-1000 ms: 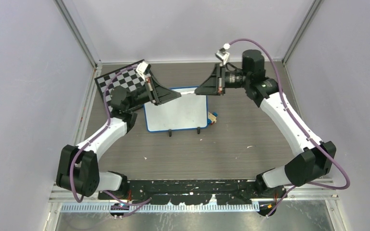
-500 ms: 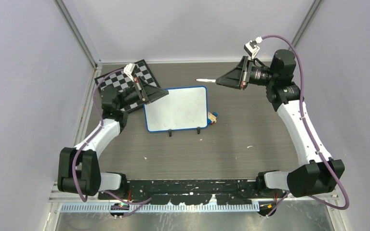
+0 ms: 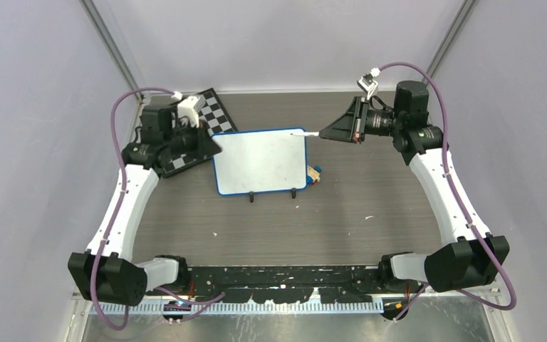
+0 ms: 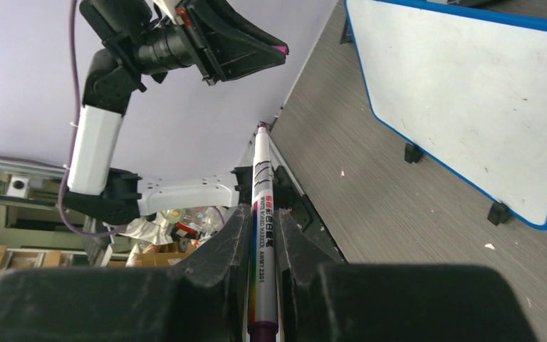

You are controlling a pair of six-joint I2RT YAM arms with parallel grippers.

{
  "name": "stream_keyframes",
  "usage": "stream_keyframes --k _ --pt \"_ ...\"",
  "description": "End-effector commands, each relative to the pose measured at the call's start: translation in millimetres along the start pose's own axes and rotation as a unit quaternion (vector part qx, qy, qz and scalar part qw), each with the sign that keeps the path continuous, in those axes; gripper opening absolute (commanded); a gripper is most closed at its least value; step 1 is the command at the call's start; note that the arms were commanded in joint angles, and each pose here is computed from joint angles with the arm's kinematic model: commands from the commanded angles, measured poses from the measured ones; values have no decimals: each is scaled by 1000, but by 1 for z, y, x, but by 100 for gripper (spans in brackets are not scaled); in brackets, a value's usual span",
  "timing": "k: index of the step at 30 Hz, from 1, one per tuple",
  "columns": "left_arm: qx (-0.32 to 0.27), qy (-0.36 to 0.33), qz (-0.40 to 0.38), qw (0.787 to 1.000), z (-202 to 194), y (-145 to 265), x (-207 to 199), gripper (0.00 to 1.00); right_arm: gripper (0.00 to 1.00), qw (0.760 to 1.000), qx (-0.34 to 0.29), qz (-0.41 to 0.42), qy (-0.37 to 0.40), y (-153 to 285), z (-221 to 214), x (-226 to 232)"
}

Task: Write a sentence on the whiteboard
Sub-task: Place the pen cap at the center of the board.

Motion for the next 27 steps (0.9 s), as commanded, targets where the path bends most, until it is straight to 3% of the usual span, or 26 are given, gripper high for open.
stream_keyframes --k 1,6,10,20,27 --pt "224 -98 211 946 -71 55 66 0 0 998 1 -17 52 8 -6 6" --pt "305 -131 274 903 -118 71 110 2 0 997 24 -48 48 9 -23 -12" --pt "330 -150 288 886 -146 64 132 4 0 995 45 -73 42 8 -39 -29" --pt "368 -180 273 871 -172 35 171 9 0 992 65 -87 57 10 -57 -45" --pt "371 -174 248 878 -178 27 175 27 0 991 67 -86 72 11 -59 -45"
Point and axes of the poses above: each gripper's point midway between its finger pads, its own y axis back along the fingers, its own x axis along the line the jaws close on, z = x × y, the point moved 9 cm from there along y, back along the fingers
